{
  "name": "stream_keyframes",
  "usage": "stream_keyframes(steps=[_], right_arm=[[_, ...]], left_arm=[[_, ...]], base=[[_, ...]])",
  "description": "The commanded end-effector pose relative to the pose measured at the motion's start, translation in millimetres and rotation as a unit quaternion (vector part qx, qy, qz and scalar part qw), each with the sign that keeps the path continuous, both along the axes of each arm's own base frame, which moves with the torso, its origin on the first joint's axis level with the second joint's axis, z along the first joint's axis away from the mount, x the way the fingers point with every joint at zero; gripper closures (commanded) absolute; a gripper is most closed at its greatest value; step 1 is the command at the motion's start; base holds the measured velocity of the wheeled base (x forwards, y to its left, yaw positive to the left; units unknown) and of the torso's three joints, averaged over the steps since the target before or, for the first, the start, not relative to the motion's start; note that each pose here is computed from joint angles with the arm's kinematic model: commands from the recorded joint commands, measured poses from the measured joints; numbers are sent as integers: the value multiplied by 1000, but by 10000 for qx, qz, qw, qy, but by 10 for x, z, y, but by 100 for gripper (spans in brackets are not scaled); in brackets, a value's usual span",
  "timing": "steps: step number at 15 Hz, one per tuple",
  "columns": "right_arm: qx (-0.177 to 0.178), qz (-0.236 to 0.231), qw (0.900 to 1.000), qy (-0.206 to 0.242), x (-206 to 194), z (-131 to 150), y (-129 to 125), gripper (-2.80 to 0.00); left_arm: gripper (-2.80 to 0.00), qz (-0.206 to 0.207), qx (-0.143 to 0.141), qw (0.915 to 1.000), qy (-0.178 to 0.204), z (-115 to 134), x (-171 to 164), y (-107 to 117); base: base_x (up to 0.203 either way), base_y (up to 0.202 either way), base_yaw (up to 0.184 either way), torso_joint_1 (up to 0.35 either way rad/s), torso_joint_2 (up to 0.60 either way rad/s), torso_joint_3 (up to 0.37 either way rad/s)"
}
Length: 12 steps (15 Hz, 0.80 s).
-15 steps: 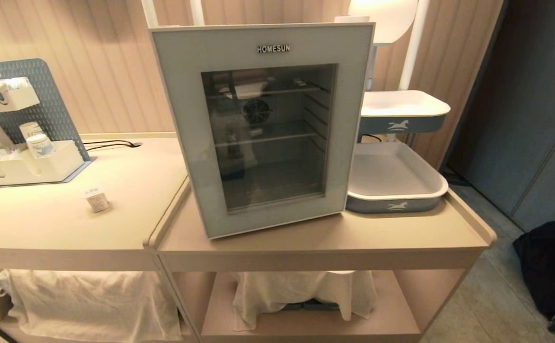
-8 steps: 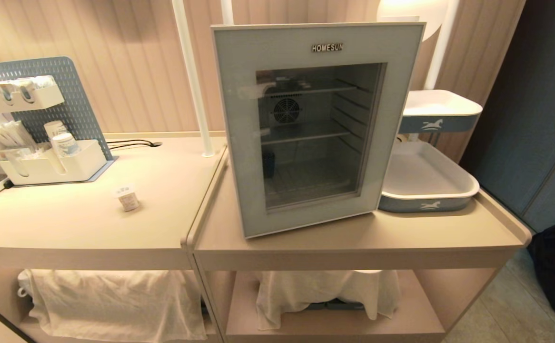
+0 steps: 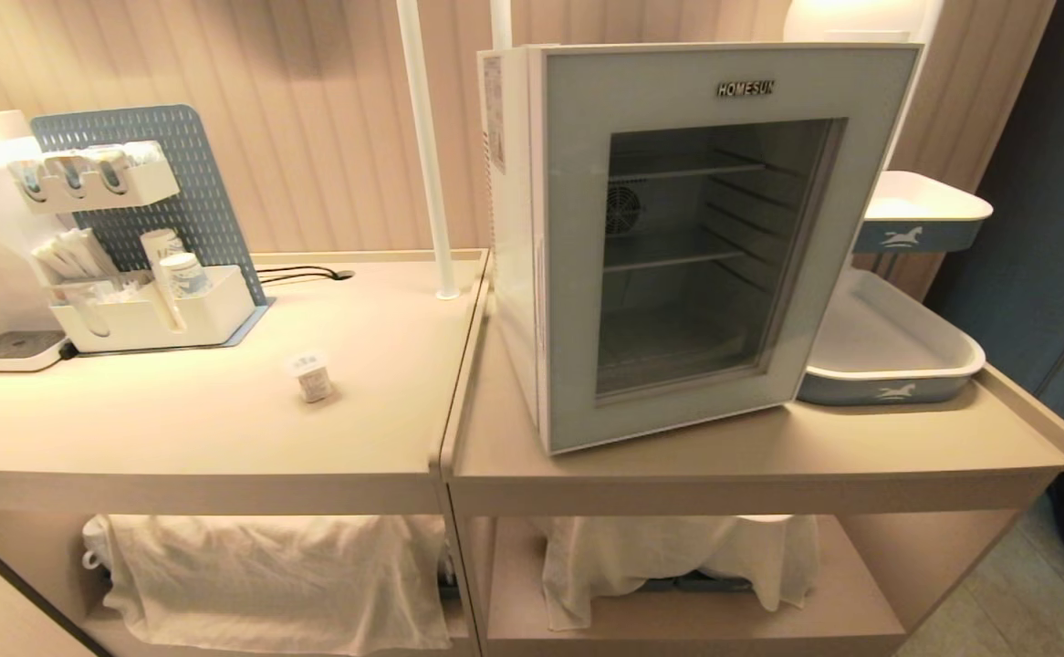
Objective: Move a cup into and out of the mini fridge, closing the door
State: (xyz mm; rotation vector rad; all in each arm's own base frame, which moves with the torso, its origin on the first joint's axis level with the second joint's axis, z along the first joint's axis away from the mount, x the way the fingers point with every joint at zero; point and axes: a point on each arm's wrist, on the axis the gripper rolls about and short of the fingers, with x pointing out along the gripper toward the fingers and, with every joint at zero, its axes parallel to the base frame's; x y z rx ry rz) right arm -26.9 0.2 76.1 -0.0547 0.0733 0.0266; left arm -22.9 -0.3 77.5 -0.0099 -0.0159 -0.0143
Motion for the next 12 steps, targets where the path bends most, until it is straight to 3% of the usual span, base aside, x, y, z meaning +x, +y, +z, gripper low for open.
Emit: stream_keyframes(steps=[1, 12], right_arm=[[-1, 4, 10000, 11, 1, -1, 0, 0], [7, 0, 10000, 13, 1, -1, 0, 0]], left_arm=[[0, -4, -4, 10000, -4, 0, 0, 0], [0, -2, -4, 10000, 3, 0, 1, 0]], base=[[0, 203, 3, 6, -2, 6], [0, 193, 1, 1, 1, 4]])
